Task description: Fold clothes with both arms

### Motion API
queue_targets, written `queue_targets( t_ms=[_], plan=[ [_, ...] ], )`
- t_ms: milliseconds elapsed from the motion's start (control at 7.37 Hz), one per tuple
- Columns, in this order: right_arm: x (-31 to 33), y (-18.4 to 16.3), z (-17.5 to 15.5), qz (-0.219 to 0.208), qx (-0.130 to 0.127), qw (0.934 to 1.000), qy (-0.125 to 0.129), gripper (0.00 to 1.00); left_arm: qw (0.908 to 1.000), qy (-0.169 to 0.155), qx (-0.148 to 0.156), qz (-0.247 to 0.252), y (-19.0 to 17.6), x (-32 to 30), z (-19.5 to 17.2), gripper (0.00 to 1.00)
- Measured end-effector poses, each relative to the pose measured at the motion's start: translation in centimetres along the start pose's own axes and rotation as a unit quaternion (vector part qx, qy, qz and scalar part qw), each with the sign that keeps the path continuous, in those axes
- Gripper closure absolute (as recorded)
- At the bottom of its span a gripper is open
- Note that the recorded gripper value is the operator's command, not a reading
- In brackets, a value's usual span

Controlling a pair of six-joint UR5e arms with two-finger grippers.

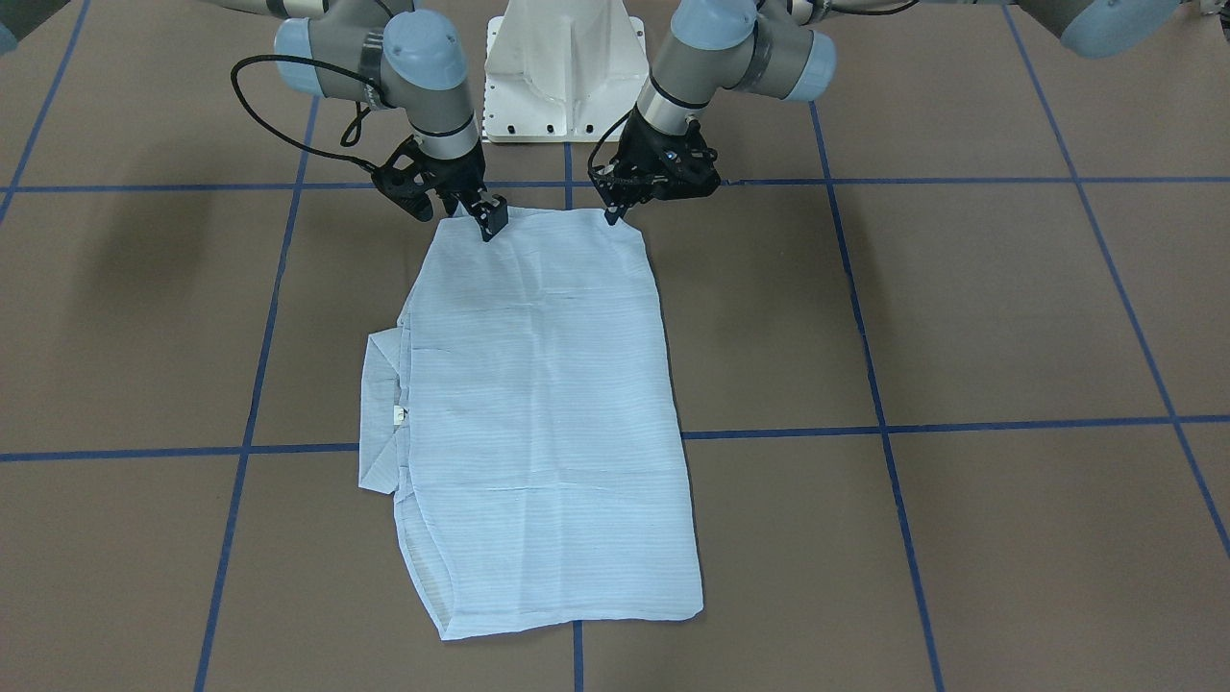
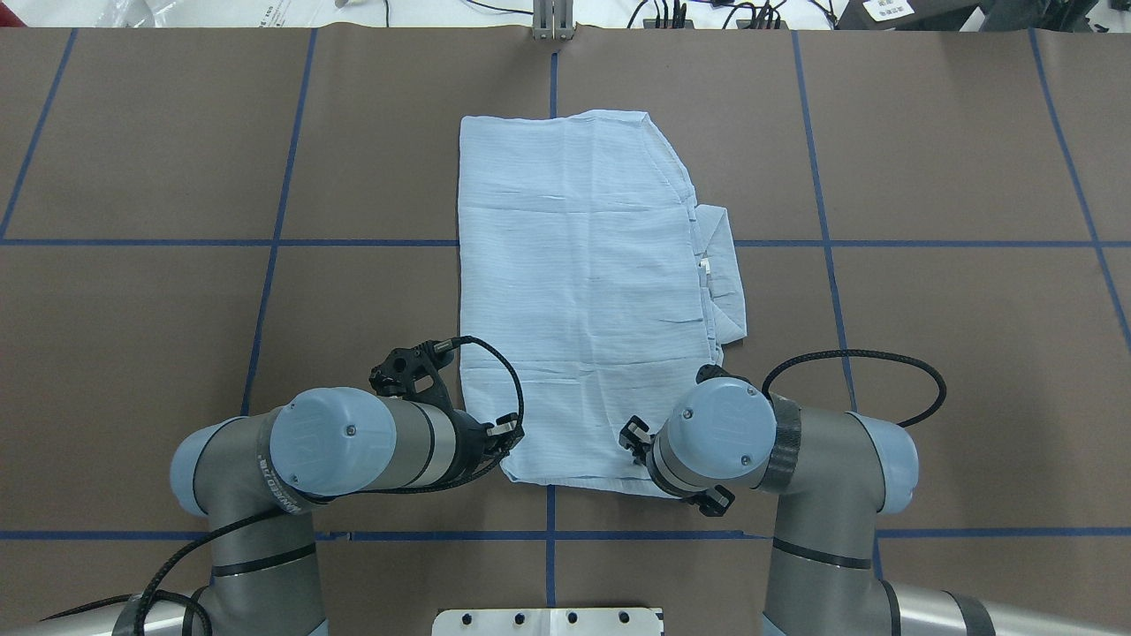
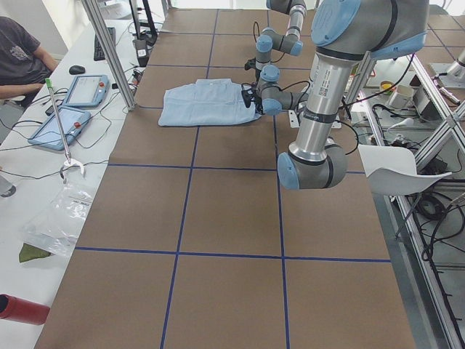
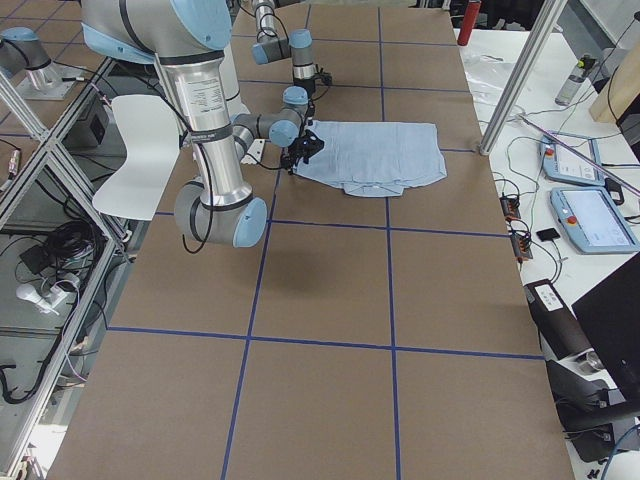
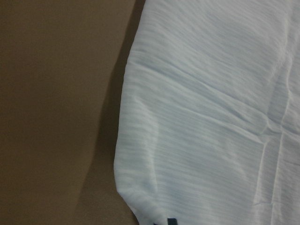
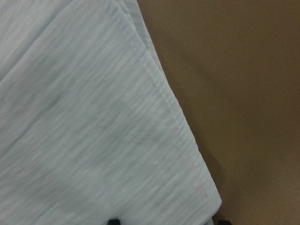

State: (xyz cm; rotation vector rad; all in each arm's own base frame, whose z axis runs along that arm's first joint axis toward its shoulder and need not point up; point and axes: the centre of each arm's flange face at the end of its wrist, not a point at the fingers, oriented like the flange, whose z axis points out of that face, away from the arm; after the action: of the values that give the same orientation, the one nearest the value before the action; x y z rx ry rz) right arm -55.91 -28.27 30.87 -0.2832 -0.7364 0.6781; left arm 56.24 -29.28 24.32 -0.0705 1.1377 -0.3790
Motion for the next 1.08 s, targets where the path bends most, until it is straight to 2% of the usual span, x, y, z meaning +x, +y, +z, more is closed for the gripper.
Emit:
queue_targets(
  t_ms=[407,678,1085],
  plan=[
    [-0.3,-0.3,-0.6,0.002,-0.001,1.0000,-0.005,0.79,1.0000,-0.001,0.001,0.000,-0.1,-0.1,0.1,1.00],
    [-0.7,-0.7,-1.2,0.007,-0.001,0.9999,-0.011,1.00,1.0000,-0.001,0.001,0.000,-0.1,-0.1,0.1,1.00],
    [-1.1,-0.8,-3.6,0.010,-0.007,0.9994,-0.033,1.00,1.0000,0.009,0.000,0.000,-0.3,0.5,-1.1,1.00]
  ],
)
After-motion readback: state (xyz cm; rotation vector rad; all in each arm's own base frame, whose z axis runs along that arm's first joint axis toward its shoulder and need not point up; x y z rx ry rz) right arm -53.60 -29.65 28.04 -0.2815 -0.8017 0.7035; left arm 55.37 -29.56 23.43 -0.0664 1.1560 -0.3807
